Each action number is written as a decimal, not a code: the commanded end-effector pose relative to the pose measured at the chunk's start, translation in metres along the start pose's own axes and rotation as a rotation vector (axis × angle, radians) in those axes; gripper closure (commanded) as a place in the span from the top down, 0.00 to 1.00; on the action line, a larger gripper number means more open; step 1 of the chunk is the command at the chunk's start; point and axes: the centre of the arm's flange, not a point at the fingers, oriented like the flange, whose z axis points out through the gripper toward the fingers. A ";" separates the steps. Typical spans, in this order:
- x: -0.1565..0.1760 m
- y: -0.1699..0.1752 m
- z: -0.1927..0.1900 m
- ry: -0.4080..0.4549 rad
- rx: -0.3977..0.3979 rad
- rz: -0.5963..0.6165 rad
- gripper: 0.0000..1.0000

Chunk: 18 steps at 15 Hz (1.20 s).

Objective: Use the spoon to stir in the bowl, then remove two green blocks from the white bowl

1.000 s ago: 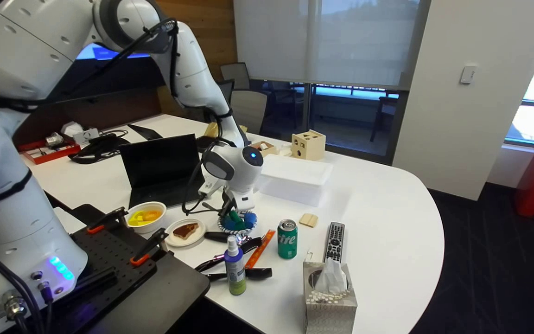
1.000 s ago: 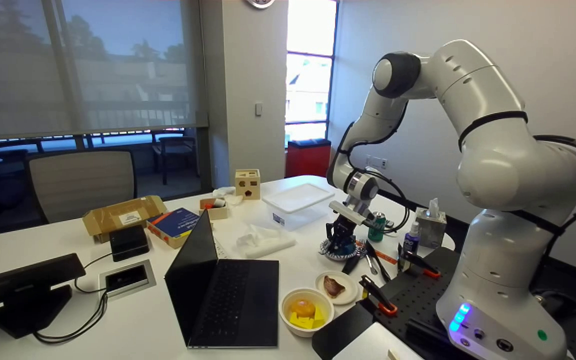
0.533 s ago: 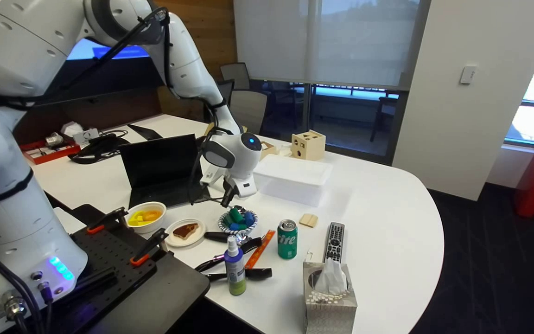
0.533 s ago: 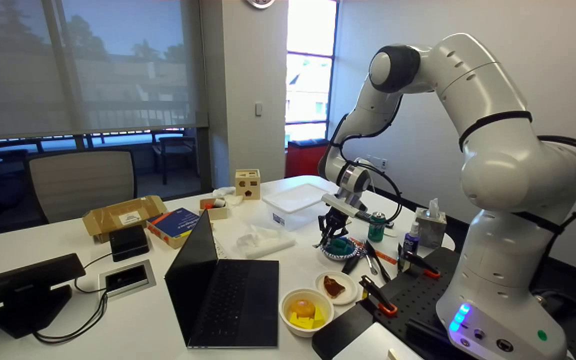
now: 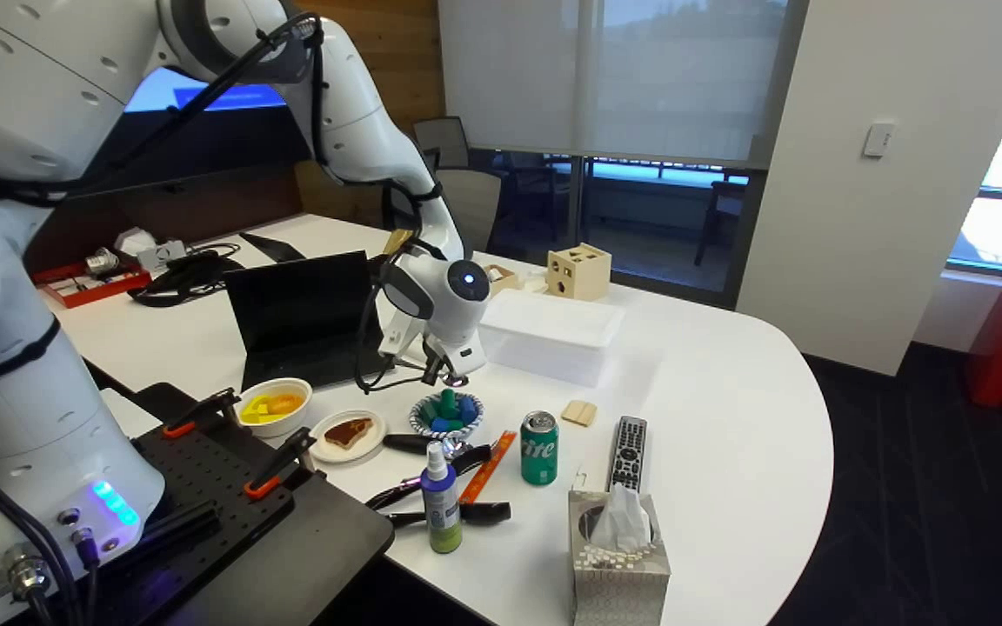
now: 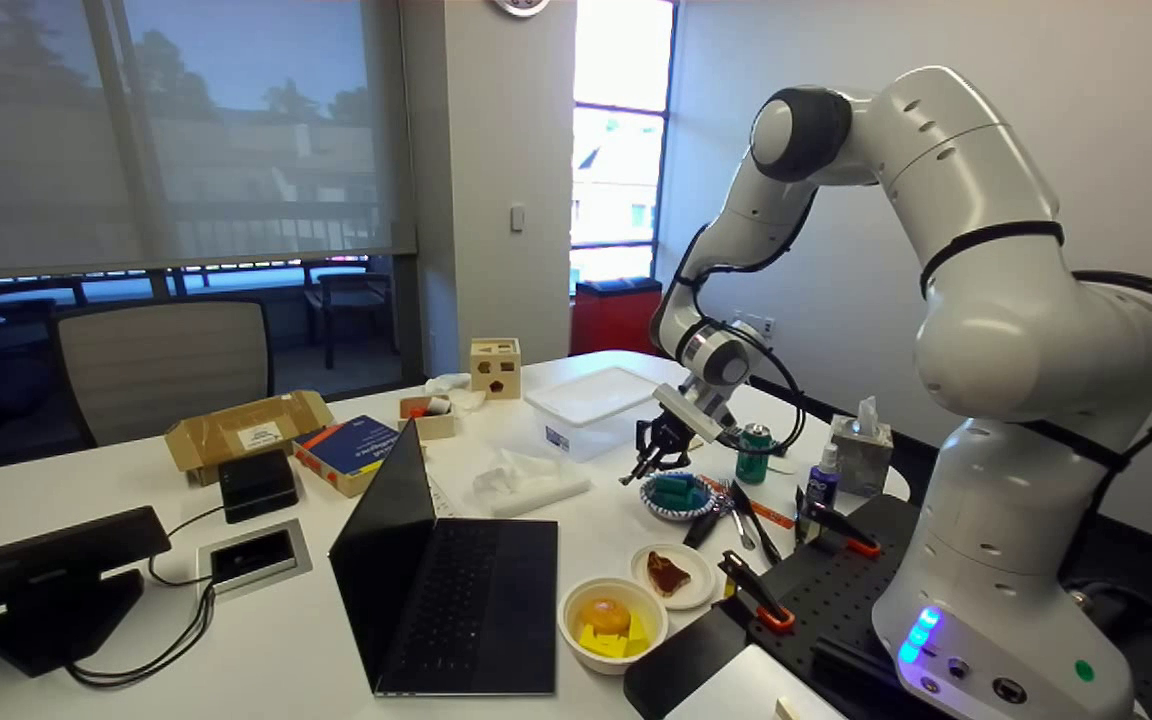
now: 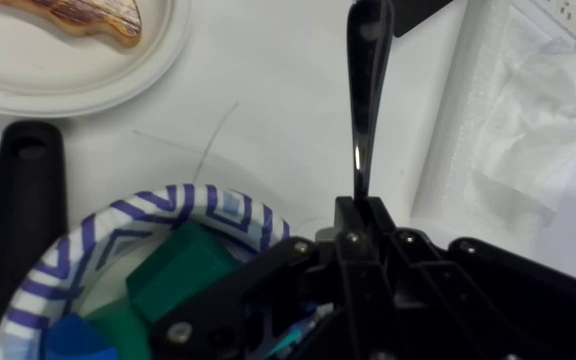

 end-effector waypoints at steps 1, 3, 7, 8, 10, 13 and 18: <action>0.003 0.014 0.005 -0.005 0.121 -0.028 0.02; 0.003 0.025 0.011 -0.011 0.161 -0.017 0.02; 0.003 0.049 0.025 -0.033 0.223 0.017 0.02; 0.003 0.055 0.027 -0.037 0.233 0.028 0.02; 0.003 0.069 0.028 -0.039 0.238 0.058 0.02; 0.003 0.080 0.021 -0.037 0.213 0.096 0.02; 0.004 0.066 0.004 -0.018 0.099 0.122 0.02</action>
